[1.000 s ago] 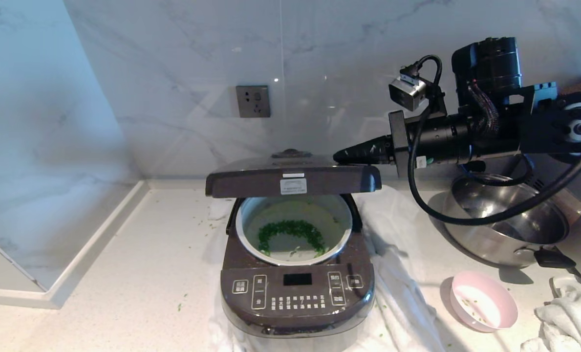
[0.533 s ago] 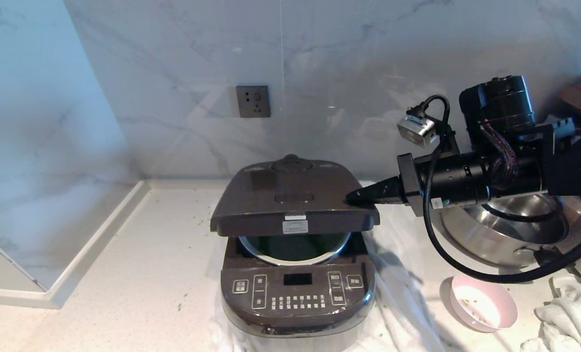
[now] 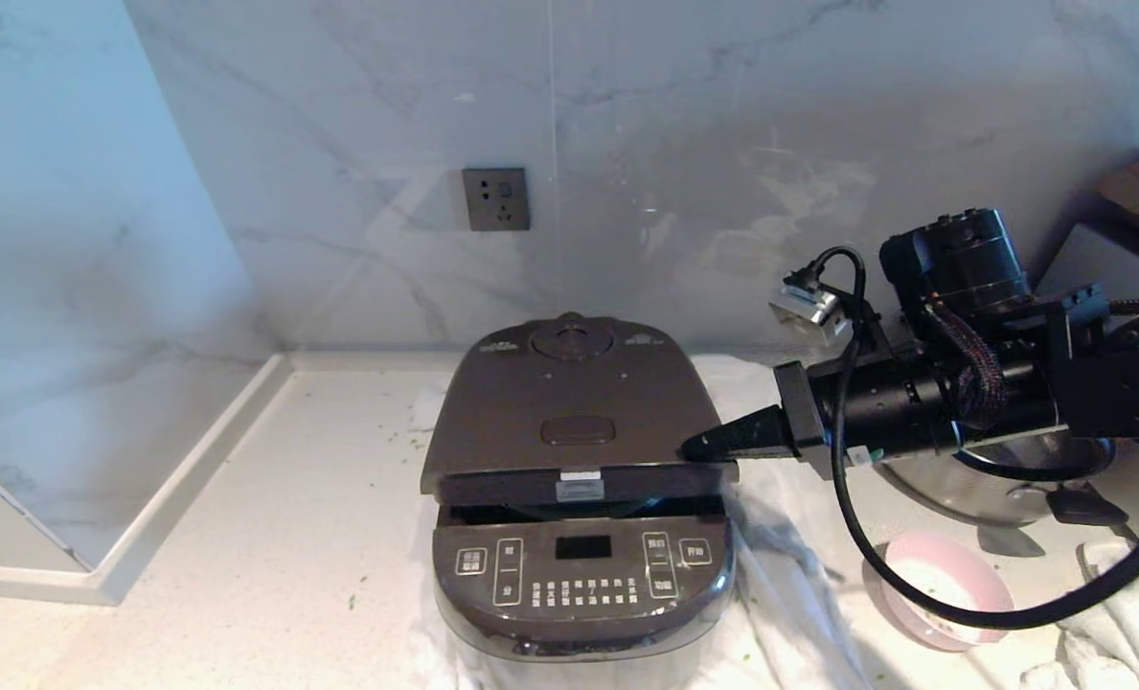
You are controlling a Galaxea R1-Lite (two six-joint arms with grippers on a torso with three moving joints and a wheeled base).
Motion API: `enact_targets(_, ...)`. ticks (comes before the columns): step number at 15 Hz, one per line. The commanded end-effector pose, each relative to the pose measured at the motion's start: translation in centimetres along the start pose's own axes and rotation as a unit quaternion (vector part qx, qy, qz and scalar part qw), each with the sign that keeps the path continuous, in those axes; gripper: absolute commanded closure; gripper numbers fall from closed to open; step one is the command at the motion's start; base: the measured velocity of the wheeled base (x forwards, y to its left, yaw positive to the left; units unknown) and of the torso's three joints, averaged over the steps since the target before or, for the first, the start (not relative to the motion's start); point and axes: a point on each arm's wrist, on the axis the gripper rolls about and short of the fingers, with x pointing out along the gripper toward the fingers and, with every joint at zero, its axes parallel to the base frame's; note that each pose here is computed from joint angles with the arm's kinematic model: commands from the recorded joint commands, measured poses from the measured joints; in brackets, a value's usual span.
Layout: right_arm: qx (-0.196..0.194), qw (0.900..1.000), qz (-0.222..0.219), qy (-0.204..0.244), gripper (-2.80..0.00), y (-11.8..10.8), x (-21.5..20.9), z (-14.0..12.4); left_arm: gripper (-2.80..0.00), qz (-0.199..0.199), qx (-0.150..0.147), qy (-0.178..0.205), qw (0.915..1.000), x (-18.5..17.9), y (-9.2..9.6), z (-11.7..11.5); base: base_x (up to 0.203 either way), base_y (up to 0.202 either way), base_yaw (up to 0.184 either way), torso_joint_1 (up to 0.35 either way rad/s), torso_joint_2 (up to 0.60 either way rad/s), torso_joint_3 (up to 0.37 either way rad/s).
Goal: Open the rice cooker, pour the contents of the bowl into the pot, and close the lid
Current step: Close the rice cooker
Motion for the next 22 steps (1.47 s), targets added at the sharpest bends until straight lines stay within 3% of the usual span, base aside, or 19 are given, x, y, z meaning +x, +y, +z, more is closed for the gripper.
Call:
enact_targets(1, 0.007, 1.0, 0.0, 0.011, 0.0, -0.2, 0.3, -0.5, 0.0, 0.0, 0.0, 0.003, 1.0, 0.0, 0.0, -0.2, 0.0, 0.0, 0.0, 0.0, 0.0, 0.0)
enact_targets(12, 0.036, 0.998, -0.025, 0.036, 0.0, -2.4, 1.5, -2.3, 0.0, 0.0, 0.0, 0.002, 1.0, 0.0, 0.0, -0.2, 0.0, 0.0, 0.0, 0.0, 0.0, 0.0)
enact_targets(15, 0.025, 0.999, -0.022, 0.022, 0.0, -2.8, 1.7, -2.4, 0.0, 0.0, 0.0, 0.002, 1.0, 0.0, 0.0, -0.1, 0.0, 0.0, 0.0, 0.0, 0.0, 0.0)
enact_targets(17, 0.001, 1.0, -0.01, -0.005, 0.0, -1.3, 0.7, -1.4, 0.0, 0.0, 0.0, 0.001, 1.0, 0.0, 0.0, -0.1, 0.0, 0.0, 0.0, 0.0, 0.0, 0.0)
enact_targets(19, -0.044, 0.997, 0.014, -0.065, 0.0, 1.9, -2.0, 0.6, 0.0, 0.0, 0.0, 0.002, 1.0, 0.0, 0.0, -0.2, 0.0, 0.0, 0.0, 0.0, 0.0, 0.0)
enact_targets(22, -0.116, 0.978, 0.037, -0.168, 0.0, 6.7, -6.7, 3.8, 0.0, 0.0, 0.0, 0.001, 1.0, 0.0, 0.0, -0.1, 0.0, 0.0, 0.0, 0.0, 0.0, 0.0)
